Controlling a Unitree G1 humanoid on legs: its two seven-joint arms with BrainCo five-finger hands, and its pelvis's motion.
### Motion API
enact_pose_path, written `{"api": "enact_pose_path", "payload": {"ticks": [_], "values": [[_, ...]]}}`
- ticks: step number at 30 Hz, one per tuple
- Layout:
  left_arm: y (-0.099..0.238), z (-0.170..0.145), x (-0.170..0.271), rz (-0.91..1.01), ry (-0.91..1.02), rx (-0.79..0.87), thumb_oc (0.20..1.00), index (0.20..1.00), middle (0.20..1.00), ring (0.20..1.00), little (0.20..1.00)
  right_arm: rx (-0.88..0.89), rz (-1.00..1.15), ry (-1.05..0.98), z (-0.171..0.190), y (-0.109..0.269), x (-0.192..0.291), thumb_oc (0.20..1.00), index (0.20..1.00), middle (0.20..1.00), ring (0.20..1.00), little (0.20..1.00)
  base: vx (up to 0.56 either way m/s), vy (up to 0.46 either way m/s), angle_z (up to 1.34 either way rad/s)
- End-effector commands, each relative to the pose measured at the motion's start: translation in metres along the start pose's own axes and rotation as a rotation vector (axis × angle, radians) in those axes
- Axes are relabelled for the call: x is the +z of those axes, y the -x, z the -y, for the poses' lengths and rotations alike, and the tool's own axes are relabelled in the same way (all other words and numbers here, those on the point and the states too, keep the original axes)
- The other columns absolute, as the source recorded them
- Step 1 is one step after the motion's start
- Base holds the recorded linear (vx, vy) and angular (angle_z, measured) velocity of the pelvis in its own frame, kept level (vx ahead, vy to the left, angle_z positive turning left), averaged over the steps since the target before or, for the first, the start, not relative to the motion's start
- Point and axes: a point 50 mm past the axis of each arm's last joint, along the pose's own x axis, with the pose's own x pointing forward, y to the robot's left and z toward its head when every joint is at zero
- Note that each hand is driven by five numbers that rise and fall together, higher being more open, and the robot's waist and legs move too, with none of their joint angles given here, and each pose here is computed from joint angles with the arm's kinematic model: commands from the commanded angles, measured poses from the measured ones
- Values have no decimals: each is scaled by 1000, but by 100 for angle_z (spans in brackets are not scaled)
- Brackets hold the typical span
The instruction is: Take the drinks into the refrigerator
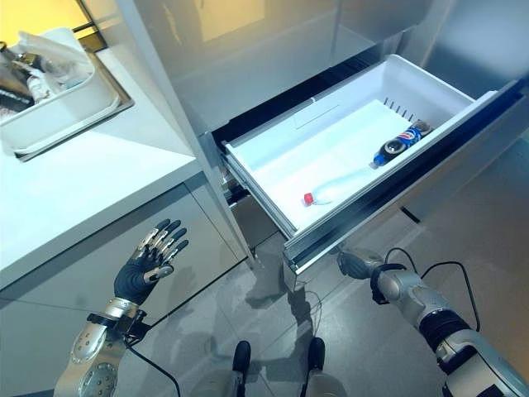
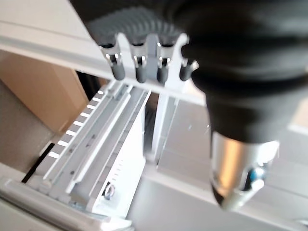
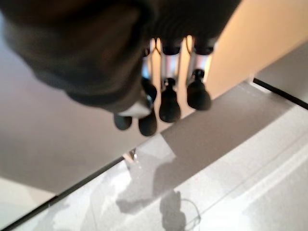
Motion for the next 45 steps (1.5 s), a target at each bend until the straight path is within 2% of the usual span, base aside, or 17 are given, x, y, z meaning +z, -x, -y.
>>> {"api": "enact_pose_path", "payload": {"ticks": [1,4,6,10,14,23,31,32,34,35,36,37,39,41,42,43,45], "values": [[-10,2,29,121,-50,-57,1000,1000,1000,1000,1000,-337,225,14,102,-16,52,200,200,200,200,200,6,-69,15],[-12,3,32,134,-52,-66,1000,1000,1000,1000,1000,-448,249,22,138,-13,61,200,200,200,200,200,7,-66,20],[-14,1,33,147,-39,-51,1000,1000,1000,1000,1000,-576,293,23,175,-11,78,200,200,200,200,200,4,-53,20],[-16,1,34,173,-23,-36,1000,1000,1000,1000,1000,-661,357,-1,199,-10,101,200,200,200,200,200,9,-36,16],[-16,-1,34,183,-12,-15,1000,1000,1000,1000,1000,-671,406,-28,200,-11,113,200,200,200,200,200,13,1,10],[-16,-2,35,181,-36,-8,1000,1000,1000,1000,1000,-561,428,-119,158,-14,106,200,200,200,200,200,-16,30,12],[-12,-2,33,190,-87,15,1000,1000,1000,1000,1000,-507,292,-367,80,3,52,200,200,200,200,200,-25,42,-17],[-12,-2,33,190,-87,14,1000,1000,1000,1000,1000,-506,292,-368,80,3,51,200,200,200,200,200,-14,32,-23],[-10,-5,33,192,-123,38,1000,1000,1000,1000,1000,-522,205,-503,44,21,26,200,200,200,200,200,-12,57,-19],[-10,-4,32,190,-123,36,1000,1000,1000,1000,1000,-521,202,-505,43,22,25,200,200,200,200,200,-16,62,-16],[-9,-5,31,187,-136,43,1000,1000,1000,1000,1000,-525,176,-560,31,27,20,338,338,338,338,338,-18,54,-24],[-8,-7,26,168,-154,64,1000,1000,1000,1000,1000,-510,125,-659,4,40,10,1000,1000,1000,1000,1000,-24,78,-34],[-5,-12,16,130,-188,109,1000,1000,1000,1000,1000,-495,61,-819,-27,51,2,1000,1000,1000,1000,1000,-19,59,-34],[-2,-14,10,103,-196,125,1000,1000,1000,1000,1000,-486,23,-884,-41,55,-1,1000,1000,1000,1000,1000,-4,45,-31],[3,-20,1,60,-244,164,1000,1000,1000,1000,1000,-458,-70,-1004,-72,62,-7,1000,1000,1000,1000,1000,0,48,-32],[3,-20,1,59,-245,164,1000,1000,1000,1000,1000,-458,-71,-1004,-72,63,-7,1000,1000,1000,1000,1000,13,46,-28],[17,-33,-24,-62,-291,249,1000,1000,1000,1000,1000,-410,-225,-1249,-126,77,-9,1000,1000,1000,1000,1000,31,40,-25]]}}
